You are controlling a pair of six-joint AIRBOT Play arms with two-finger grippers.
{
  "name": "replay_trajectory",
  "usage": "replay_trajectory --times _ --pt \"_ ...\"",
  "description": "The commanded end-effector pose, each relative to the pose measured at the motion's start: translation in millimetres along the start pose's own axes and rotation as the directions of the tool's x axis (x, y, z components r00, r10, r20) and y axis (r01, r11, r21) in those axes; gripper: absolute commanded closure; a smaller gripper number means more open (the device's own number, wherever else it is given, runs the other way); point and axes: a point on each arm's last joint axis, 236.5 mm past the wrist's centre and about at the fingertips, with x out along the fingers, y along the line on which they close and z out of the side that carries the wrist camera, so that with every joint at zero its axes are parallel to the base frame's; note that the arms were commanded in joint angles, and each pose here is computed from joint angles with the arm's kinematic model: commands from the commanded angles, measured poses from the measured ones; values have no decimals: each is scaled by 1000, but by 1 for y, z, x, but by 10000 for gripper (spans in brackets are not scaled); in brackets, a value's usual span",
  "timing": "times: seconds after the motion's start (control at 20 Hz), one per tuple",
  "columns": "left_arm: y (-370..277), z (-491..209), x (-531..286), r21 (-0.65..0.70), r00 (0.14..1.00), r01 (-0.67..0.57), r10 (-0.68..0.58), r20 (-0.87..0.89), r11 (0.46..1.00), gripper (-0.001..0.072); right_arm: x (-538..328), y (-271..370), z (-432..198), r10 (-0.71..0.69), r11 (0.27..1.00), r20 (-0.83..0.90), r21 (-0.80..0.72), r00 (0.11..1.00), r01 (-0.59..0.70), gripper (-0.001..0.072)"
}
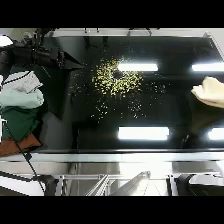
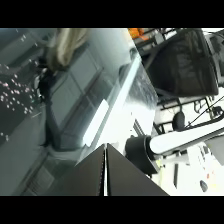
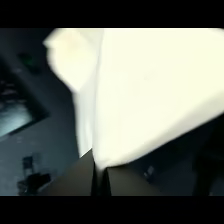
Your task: Fold the shirts.
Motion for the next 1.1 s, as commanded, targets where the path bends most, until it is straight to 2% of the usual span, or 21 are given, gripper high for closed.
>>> replay_trajectory --times 0.0,0.1,0.3,0.5,0.55,0.65,0.7,0.9,0.95,1.0,1.05 --pt "-5 -9 0 -1 999 21 -21 -41 1000 702 -13 -101 -44 -245 944 14 231 969 236 699" --pt "-5 -9 0 4 999 22 -21 -40 1000 702 -11 -145 -82 -308 901 -30 313 951 301 699" --pt "-7 -12 1 18 998 29 -28 -53 999 702 11 -201 -143 -320 835 -92 443 943 326 699" --pt "-11 -18 2 18 996 45 -43 -81 999 702 21 -223 -176 -315 792 -117 514 942 329 684" --pt "-11 -18 3 19 996 45 -44 -81 999 702 22 -223 -181 -308 788 -134 518 942 331 612" --pt "-12 -19 3 19 996 46 -45 -83 999 702 19 -218 -185 -295 813 -157 477 943 334 20" --pt "-12 -19 4 20 995 48 -46 -86 999 702 16 -216 -185 -292 819 -164 466 942 335 13" --pt "-12 -18 4 21 996 45 -43 -80 999 703 -13 -201 -166 -278 835 -139 454 950 311 26" --pt "-11 -15 4 21 997 40 -38 -71 999 703 -19 -184 -150 -233 856 -91 453 968 248 237" --pt "-10 -10 1 30 998 27 -26 -52 999 704 -20 -156 -131 -152 888 -31 435 988 150 640" --pt "-11 0 -4 49 1000 5 -4 -19 999 705 -20 -118 -109 -38 919 46 395 998 17 695"
